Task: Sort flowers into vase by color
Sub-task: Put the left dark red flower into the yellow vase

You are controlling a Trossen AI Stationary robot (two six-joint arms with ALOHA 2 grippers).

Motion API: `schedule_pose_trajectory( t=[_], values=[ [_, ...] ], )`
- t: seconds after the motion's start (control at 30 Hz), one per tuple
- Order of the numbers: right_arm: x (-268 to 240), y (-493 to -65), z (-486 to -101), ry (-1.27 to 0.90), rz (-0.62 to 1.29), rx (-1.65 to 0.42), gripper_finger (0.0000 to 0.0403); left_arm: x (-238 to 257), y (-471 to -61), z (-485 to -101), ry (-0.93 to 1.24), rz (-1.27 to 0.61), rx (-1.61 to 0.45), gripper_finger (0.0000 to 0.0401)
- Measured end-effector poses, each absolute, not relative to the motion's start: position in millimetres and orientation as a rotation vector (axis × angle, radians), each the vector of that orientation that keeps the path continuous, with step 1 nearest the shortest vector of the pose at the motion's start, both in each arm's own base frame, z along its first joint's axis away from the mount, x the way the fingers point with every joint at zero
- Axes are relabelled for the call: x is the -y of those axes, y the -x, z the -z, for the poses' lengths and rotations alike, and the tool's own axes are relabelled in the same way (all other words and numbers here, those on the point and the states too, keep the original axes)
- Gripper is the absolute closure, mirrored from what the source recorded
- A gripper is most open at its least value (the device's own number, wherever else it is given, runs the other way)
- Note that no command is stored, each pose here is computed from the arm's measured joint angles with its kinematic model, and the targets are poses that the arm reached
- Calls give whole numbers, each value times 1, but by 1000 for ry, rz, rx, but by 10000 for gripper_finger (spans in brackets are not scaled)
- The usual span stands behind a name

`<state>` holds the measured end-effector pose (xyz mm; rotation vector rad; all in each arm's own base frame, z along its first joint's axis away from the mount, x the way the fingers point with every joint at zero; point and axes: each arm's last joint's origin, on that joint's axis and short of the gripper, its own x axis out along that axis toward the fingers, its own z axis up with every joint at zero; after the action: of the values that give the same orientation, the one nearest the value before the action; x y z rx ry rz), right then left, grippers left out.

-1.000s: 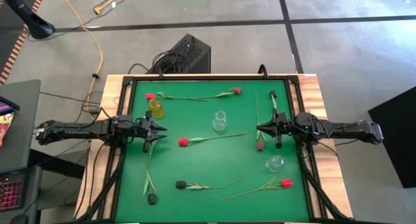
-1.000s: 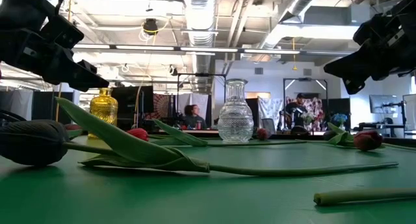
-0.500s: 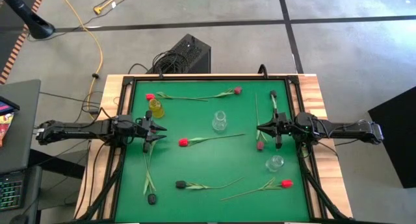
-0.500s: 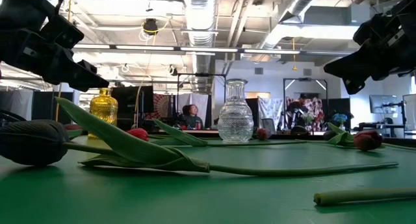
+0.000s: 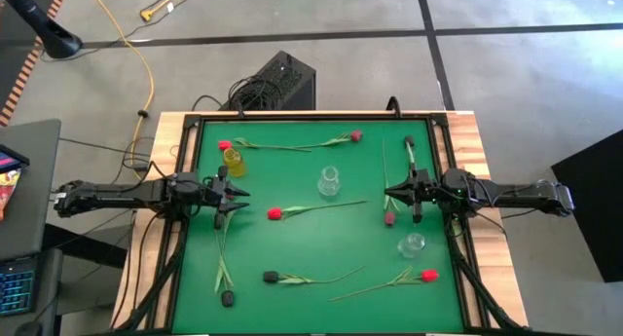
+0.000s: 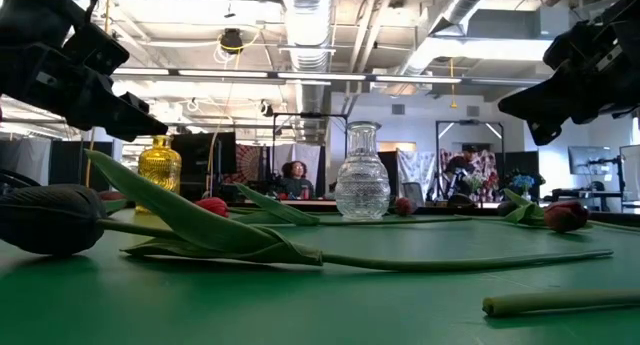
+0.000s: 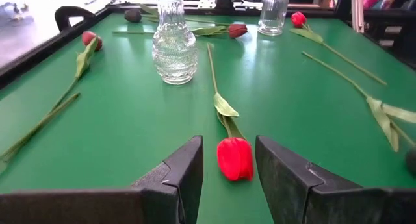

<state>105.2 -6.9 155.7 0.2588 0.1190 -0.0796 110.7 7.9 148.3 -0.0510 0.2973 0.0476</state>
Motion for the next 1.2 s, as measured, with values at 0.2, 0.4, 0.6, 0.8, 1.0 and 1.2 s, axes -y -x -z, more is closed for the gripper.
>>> schedule_pose_trajectory(
  t=[0.2, 0.4, 0.6, 0.8, 1.0, 1.2],
  values=[
    [7, -105, -156, -259, 80, -119, 353, -8, -111, -149, 268, -83, -283, 273],
    [7, -105, -156, -254, 82, -117, 353, -9, -112, -154, 404, -107, -219, 273],
    [7, -106, -162, -163, 71, -54, 353, -8, -116, -174, 376, -26, -32, 273],
    [7, -106, -171, -188, 64, 37, 353, -10, -127, -198, 347, -92, -49, 273],
    [8, -105, -182, -150, 96, 84, 353, -11, -149, -224, 423, -191, -275, 273],
    [9, -104, -190, -147, 112, 108, 353, -9, -161, -259, 671, -345, -624, 273]
  ],
)
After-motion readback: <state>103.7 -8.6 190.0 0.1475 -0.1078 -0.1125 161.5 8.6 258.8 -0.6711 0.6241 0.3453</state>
